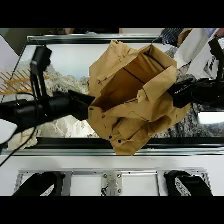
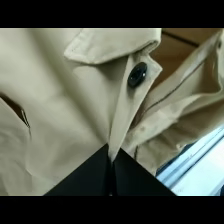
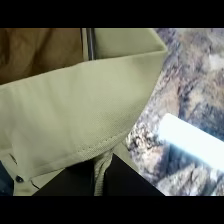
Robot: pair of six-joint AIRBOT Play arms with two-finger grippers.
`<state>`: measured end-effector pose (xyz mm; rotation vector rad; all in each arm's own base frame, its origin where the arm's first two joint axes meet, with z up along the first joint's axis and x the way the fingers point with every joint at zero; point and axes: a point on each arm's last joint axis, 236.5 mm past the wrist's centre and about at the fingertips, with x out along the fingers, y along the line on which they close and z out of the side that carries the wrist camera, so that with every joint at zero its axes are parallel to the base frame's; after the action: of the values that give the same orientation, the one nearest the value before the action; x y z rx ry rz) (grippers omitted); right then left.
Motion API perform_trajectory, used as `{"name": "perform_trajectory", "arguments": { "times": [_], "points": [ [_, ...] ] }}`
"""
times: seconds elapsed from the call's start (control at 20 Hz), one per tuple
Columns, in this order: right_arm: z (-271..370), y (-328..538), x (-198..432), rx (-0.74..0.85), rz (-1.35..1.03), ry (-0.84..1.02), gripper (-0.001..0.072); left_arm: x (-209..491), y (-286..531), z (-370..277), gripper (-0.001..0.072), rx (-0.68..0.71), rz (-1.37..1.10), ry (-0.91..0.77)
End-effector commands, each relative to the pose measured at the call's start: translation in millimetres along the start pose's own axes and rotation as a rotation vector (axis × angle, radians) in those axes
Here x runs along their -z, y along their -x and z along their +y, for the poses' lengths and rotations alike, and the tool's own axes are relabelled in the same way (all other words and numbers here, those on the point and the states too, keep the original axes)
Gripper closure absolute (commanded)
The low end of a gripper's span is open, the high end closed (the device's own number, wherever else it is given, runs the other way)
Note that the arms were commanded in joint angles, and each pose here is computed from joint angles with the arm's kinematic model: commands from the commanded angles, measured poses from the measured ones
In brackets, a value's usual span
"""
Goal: Fold the clothes and pants, and hang the long-sleeved shirts on hangers.
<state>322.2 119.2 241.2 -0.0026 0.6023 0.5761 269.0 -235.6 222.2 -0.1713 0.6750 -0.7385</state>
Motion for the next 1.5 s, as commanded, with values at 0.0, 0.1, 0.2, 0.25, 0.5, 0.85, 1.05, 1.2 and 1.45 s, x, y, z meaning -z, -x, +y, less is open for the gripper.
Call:
{"name": "perform_trajectory", "arguments": {
  "times": [0.0,0.1,0.2,0.25,0.5,0.85,1.05,1.2,1.45],
  "points": [
    [7,1,-22,-0.030,-0.094,0.005,0.0699,35,-25,-5,0.0695,0.019,0.018,0.025],
    [14,2,-27,-0.057,-0.113,0.015,0.0699,46,-46,-10,0.0695,0.037,0.028,0.020],
    [15,3,-30,-0.059,-0.126,0.022,0.0699,57,-68,-15,0.0695,0.048,0.063,0.013],
    [14,3,-31,-0.054,-0.133,0.022,0.0699,62,-79,-16,0.0695,0.049,0.079,0.013],
    [14,3,-32,-0.052,-0.136,0.061,0.0700,73,-103,-12,0.0687,0.041,0.113,0.029],
    [13,7,-39,-0.034,-0.168,0.110,0.0699,12,-48,18,0.0081,-0.018,-0.105,0.075],
    [7,26,-66,0.035,-0.294,0.141,0.0700,-27,11,61,0.0081,-0.128,-0.280,0.140],
    [3,40,-81,0.081,-0.367,0.150,0.0700,-37,37,75,0.0082,-0.173,-0.346,0.164],
    [-24,53,-83,0.217,-0.379,0.116,0.0700,-24,41,75,0.0694,-0.177,-0.301,0.203]
  ]
}}
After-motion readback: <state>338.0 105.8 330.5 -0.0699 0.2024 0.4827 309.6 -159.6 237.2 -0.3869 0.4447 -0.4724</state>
